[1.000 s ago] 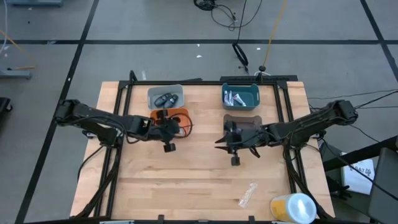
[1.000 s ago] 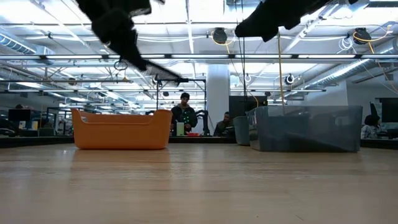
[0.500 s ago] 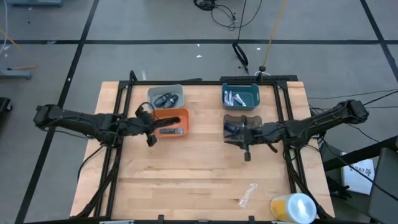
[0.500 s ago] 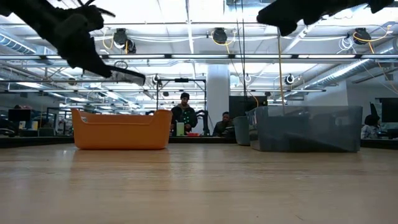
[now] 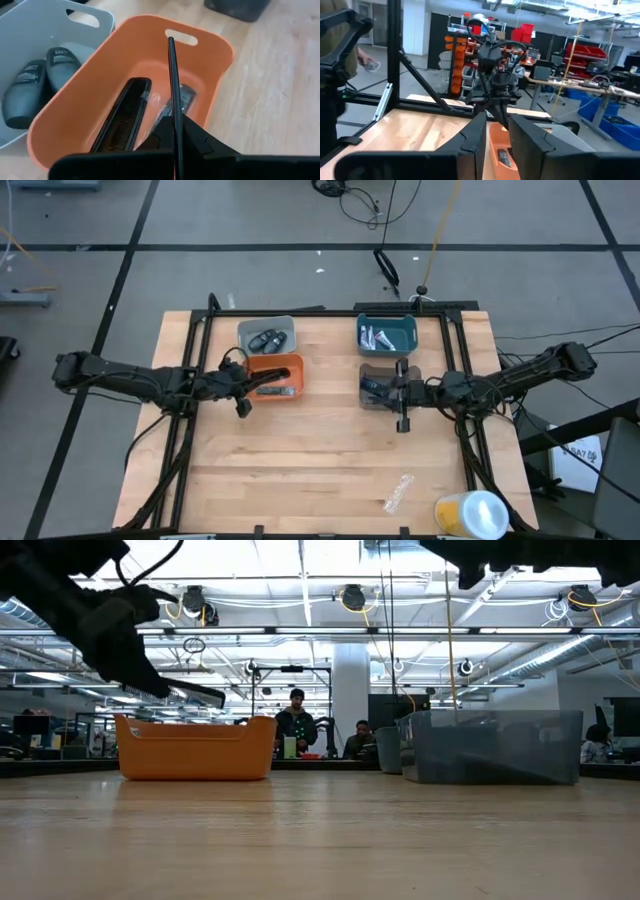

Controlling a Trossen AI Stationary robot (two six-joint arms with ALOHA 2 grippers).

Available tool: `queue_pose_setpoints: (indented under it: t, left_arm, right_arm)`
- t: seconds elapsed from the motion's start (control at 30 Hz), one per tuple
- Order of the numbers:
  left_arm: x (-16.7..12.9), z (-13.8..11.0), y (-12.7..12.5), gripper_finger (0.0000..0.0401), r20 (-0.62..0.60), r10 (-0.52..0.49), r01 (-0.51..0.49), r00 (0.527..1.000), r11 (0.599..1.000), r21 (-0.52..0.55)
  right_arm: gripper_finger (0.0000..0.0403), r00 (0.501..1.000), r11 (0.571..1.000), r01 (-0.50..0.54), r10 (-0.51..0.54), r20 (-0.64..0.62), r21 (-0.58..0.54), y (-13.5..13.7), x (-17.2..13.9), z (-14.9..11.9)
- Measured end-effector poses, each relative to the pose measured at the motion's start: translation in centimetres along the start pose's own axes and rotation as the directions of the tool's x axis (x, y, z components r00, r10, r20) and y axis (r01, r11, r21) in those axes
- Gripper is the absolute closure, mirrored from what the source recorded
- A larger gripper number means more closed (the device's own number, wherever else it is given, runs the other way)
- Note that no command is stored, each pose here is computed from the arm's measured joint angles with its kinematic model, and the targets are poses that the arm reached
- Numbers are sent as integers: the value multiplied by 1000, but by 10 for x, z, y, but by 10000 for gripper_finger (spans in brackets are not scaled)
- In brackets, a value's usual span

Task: Pick & Place Travel size toiletries
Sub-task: Put the black comb into the orange bin

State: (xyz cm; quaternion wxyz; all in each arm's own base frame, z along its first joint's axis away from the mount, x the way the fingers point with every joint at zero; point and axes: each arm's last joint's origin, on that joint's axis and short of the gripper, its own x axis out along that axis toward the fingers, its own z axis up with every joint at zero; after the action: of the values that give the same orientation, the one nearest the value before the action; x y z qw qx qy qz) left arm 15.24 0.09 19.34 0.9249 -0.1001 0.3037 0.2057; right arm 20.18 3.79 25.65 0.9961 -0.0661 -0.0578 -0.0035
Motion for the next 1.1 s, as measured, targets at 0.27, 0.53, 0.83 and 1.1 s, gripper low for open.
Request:
queue_pose_setpoints:
  t: [0.27,0.53,0.83,1.1]
  left_arm:
    - [10,-12,8,401,-12,-3,3,1000,999,-35]
    - [13,-6,15,401,8,-7,7,1000,1000,-28]
    - [23,-2,25,401,-8,-27,27,1000,999,-39]
    - [36,-3,24,376,-42,-24,21,999,998,-59]
  right_arm:
    - [330,1000,1000,16,-16,-19,18,-4,1,-3]
    - [330,1000,999,13,-12,-23,33,-3,1,-3]
    - [330,1000,999,14,-13,-23,31,-3,0,-3]
    - [330,999,1000,11,-10,-34,29,-3,0,-4]
